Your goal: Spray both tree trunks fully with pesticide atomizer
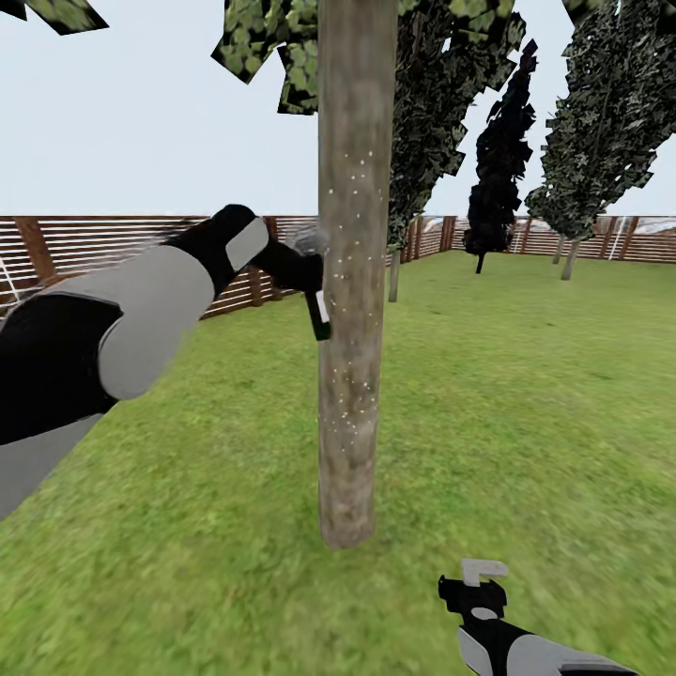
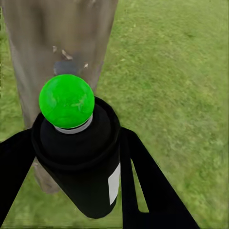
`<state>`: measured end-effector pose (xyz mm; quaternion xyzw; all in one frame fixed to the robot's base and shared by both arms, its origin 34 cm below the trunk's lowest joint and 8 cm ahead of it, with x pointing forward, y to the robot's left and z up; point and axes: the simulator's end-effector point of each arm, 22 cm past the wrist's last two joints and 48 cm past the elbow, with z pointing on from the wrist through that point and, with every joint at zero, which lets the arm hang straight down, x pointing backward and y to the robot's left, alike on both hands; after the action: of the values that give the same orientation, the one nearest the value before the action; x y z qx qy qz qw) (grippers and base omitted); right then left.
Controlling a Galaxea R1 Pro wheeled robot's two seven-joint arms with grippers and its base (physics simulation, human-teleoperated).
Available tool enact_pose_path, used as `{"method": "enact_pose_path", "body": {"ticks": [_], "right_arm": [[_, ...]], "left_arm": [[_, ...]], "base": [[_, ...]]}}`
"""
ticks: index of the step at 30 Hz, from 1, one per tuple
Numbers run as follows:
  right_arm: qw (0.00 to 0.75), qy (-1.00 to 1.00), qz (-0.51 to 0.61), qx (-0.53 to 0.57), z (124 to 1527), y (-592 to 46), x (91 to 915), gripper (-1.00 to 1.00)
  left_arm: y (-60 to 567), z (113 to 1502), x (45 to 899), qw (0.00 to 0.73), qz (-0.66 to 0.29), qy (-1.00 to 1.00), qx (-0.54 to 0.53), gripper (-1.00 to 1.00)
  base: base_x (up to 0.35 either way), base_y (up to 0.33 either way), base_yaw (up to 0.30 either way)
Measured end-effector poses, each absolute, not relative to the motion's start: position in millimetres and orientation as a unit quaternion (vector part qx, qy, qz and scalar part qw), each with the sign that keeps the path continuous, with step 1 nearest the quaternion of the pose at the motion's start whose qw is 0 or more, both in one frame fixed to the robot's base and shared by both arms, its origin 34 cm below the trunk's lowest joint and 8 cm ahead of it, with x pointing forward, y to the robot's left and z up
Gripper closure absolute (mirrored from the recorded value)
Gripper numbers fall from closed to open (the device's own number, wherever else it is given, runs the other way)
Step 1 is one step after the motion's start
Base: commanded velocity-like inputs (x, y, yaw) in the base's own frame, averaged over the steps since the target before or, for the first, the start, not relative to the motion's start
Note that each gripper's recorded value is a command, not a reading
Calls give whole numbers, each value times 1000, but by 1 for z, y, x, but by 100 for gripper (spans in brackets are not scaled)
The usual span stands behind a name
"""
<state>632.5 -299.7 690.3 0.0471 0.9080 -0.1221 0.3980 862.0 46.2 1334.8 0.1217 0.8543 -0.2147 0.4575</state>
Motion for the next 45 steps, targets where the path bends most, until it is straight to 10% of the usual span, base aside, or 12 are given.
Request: {"method": "enact_pose_path", "body": {"ticks": [26, 45], "right_arm": [[398, 908, -118, 46, 690, -294, 632, -100], [394, 911, -118, 46, 685, -294, 625, -100]], "left_arm": [[64, 858, 774, 436, -169, 876, 119, 100], [45, 861, 764, 428, -211, 867, 140, 100]], "base": [[47, 129, 0], [288, 700, -187]]}}
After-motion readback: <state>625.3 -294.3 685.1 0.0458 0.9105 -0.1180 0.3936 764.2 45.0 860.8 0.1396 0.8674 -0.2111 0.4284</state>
